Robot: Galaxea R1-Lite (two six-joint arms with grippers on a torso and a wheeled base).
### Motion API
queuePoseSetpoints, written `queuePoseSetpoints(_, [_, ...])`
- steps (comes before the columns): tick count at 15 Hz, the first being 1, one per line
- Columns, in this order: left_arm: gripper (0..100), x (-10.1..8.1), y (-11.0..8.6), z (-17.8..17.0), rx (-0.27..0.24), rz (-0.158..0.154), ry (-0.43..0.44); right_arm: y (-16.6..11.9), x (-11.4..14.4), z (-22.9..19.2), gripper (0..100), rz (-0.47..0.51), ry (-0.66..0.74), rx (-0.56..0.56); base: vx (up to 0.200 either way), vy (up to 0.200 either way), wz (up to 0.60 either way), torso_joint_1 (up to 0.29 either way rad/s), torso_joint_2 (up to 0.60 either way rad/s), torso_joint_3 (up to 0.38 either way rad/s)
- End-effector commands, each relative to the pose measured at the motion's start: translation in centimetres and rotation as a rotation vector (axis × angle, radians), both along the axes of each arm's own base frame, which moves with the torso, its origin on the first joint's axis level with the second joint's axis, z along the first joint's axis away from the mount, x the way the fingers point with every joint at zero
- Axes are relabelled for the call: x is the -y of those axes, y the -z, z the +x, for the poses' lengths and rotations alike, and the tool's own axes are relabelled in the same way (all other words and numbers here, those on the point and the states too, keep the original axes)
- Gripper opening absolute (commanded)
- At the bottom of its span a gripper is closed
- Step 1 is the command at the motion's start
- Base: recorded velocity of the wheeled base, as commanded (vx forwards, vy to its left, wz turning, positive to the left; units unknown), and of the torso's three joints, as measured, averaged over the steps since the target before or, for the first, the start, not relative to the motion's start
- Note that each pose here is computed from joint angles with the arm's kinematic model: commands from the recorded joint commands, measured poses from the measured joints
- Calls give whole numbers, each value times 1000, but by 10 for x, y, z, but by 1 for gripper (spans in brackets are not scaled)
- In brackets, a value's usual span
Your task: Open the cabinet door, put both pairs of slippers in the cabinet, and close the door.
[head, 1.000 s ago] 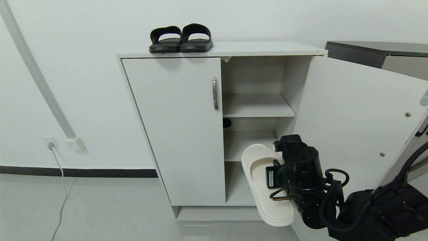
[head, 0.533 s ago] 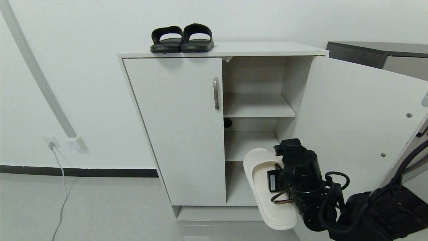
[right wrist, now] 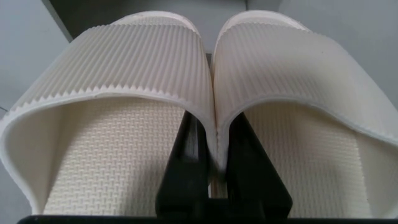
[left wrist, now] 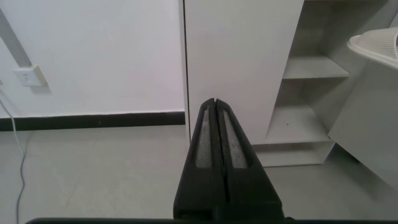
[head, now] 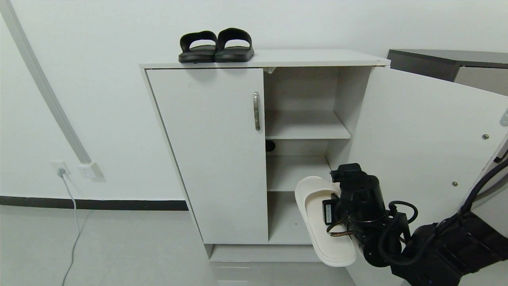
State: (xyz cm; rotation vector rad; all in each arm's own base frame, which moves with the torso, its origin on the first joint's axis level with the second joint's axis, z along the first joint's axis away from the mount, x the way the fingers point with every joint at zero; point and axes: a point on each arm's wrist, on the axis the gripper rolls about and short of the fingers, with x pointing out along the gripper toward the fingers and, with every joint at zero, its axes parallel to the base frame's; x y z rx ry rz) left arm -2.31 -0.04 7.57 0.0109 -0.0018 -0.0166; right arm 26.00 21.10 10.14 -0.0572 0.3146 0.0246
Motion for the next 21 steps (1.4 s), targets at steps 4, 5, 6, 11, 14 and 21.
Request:
queuePoseSetpoints(4, [0,0,0,0,-2,0,0,3,4,4,0,-7,13,-9,0,0,0,0,0,0])
queuePoseSetpoints(5, [0,0,0,0,-2,0,-1,4,4,4,0,-7,9,-11,0,0,0,0,0,0])
queuePoseSetpoints(6, [0,0,0,0,-2,0,-1,4,5,5,0,-6,15,-10,0,0,0,0,0,0])
queuePoseSetpoints(11, [0,0,0,0,-2,0,-1,4,8,8,0,-8,25,-12,0,0,0,0,0,0])
queuePoseSetpoints(14, [0,0,0,0,-2,0,-1,3,13,11,0,-3,30,-12,0,0,0,0,0,0])
queuePoseSetpoints(21, [0,0,0,0,-2,-12,0,5,17,10,0,-14,36,-20,0,0,0,0,0,0])
